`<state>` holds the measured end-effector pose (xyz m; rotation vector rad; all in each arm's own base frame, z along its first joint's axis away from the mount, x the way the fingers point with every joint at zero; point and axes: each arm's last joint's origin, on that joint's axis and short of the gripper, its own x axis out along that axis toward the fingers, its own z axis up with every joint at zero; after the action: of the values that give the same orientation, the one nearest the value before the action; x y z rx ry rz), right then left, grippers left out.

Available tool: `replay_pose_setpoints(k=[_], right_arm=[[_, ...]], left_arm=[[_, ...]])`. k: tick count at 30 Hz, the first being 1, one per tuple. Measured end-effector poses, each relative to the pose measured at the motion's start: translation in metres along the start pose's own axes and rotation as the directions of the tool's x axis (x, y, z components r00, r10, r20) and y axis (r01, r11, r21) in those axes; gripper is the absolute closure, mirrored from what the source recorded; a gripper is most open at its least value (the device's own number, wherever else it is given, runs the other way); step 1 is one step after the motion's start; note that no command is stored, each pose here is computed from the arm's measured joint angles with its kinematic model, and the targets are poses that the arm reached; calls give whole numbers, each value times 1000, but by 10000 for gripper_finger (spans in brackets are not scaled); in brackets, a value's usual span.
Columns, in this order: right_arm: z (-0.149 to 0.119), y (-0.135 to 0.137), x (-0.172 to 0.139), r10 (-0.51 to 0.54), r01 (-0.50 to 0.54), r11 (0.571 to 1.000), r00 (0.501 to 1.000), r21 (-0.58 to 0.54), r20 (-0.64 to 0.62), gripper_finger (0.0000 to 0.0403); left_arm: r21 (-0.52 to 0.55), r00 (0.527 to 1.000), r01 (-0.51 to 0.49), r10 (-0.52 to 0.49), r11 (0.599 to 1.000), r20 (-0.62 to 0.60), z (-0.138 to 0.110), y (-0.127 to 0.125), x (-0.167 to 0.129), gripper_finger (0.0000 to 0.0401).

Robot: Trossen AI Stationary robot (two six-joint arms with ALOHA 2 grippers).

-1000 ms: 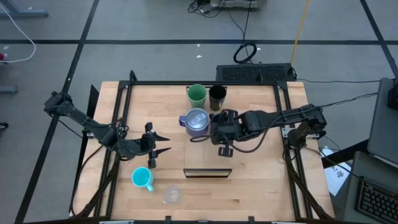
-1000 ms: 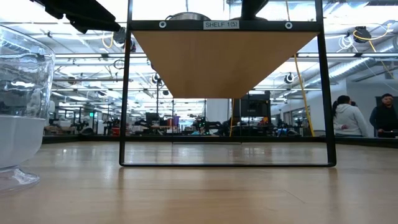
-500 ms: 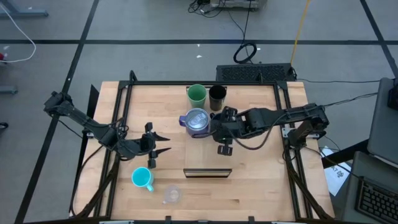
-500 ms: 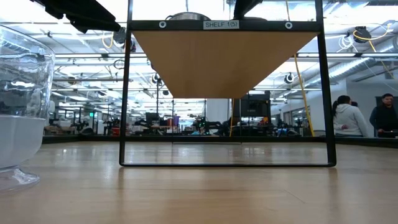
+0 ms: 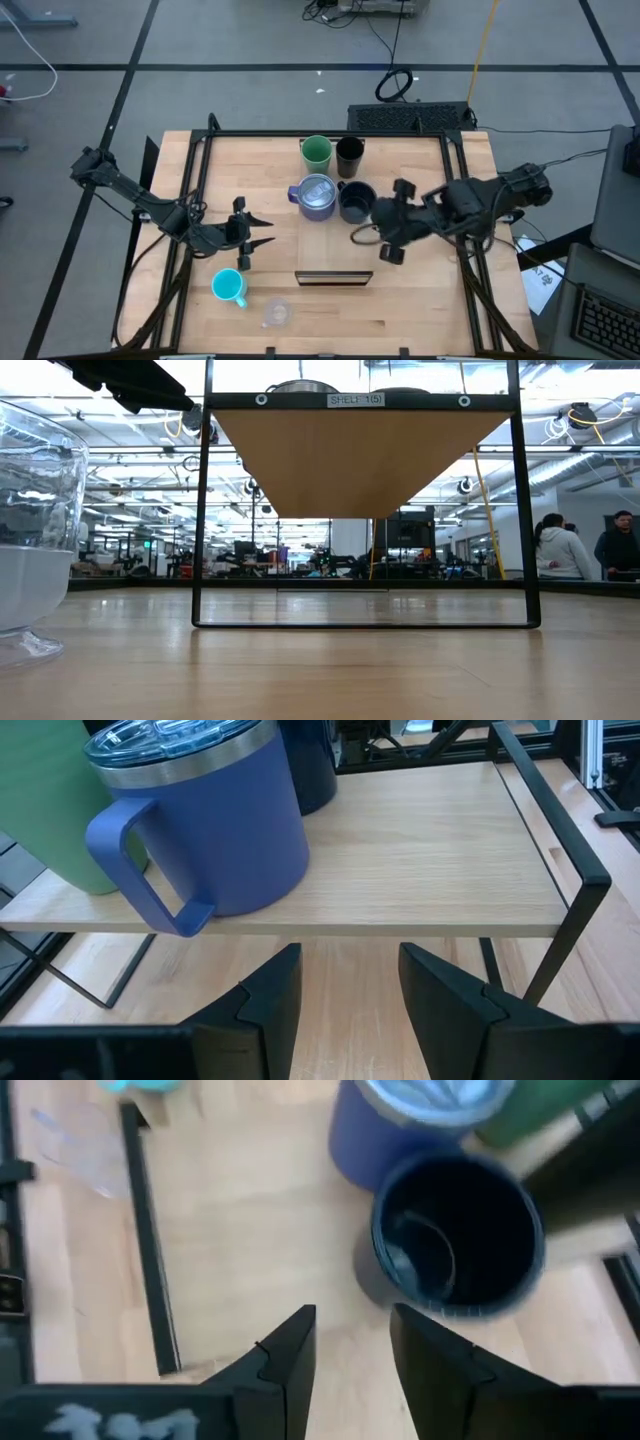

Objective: Stack small to large cups/mugs on shelf
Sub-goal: Put the black mug on the shelf

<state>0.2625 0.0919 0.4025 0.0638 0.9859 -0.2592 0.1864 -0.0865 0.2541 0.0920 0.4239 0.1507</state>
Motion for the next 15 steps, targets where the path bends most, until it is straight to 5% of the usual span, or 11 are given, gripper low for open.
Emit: replay_pose_setpoints(k=[6,15], right_arm=[[-20,14,6,-76,78,996,996,39,-42,283],[-45,21,58,-200,204,978,977,46,-72,283]], left_arm=[[0,1000,0,0,1000,1,0,0,0,231],[-9,1000,1,0,1000,2,0,0,0,231]])
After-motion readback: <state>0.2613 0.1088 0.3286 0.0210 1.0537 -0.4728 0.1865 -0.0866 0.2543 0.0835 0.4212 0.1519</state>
